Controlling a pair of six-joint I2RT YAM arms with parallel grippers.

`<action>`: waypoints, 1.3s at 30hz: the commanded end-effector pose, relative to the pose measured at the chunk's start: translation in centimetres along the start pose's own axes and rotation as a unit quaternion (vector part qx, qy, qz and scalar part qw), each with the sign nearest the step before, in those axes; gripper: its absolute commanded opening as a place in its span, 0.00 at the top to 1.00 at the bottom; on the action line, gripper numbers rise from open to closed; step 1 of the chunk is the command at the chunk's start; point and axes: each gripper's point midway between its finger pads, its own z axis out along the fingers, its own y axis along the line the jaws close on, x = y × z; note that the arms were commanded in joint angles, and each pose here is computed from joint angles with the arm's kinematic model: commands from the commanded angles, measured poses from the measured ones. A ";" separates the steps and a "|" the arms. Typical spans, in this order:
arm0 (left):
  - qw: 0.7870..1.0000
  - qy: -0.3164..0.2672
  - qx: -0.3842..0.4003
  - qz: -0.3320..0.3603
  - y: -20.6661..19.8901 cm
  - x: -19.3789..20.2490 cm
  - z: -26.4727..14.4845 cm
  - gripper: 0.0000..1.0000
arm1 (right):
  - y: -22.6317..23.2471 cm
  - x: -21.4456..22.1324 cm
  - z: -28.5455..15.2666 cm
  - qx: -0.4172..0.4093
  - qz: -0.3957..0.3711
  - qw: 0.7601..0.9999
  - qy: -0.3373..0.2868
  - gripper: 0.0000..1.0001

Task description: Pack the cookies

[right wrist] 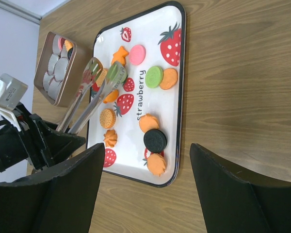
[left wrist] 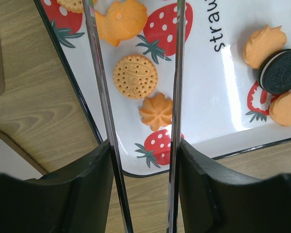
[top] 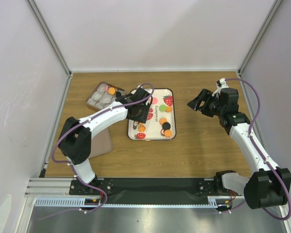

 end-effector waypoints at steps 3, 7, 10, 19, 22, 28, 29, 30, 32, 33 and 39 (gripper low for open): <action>1.000 -0.005 -0.002 0.006 -0.5 -0.1 0.6 0.46 | 1.1 -1.6 -0.5 -0.012 -0.017 0.999 -0.024 0.23; 1.000 -0.005 -0.003 0.008 -0.8 -0.2 0.7 0.46 | 1.2 -1.7 -0.5 -0.012 -0.019 0.999 -0.026 0.23; 1.000 0.000 -0.012 0.011 -0.5 0.1 1.1 0.47 | 1.1 -1.6 -0.6 -0.011 -0.020 0.999 -0.026 0.23; 0.999 0.004 -0.026 0.020 -0.3 0.5 1.6 0.50 | 1.1 -1.6 -0.5 -0.011 -0.019 0.999 -0.026 0.23; 0.999 0.005 -0.029 0.023 -0.3 0.4 1.8 0.51 | 1.1 -1.6 -0.4 -0.011 -0.018 0.999 -0.025 0.23; 0.999 0.003 -0.037 0.027 -0.2 0.2 2.0 0.54 | 1.0 -1.5 -0.4 -0.010 -0.018 0.999 -0.024 0.23; 0.999 -0.001 -0.037 0.028 -0.2 -0.1 2.0 0.55 | 1.0 -1.6 -0.4 -0.010 -0.018 0.999 -0.025 0.23; 0.999 -0.002 -0.037 0.031 -0.2 -0.2 1.9 0.56 | 1.0 -1.5 -0.4 -0.010 -0.018 0.999 -0.024 0.23; 0.999 -0.007 -0.038 0.033 -0.3 -0.7 1.7 0.57 | 0.9 -1.5 -0.4 -0.009 -0.017 1.000 -0.024 0.23; 0.999 -0.008 -0.039 0.034 -0.2 -0.9 1.7 0.57 | 1.0 -1.6 -0.4 -0.010 -0.019 0.999 -0.024 0.23; 0.998 -0.027 -0.033 0.035 -0.4 -2.3 0.2 0.59 | 1.1 -1.6 -0.5 -0.010 -0.020 0.999 -0.026 0.23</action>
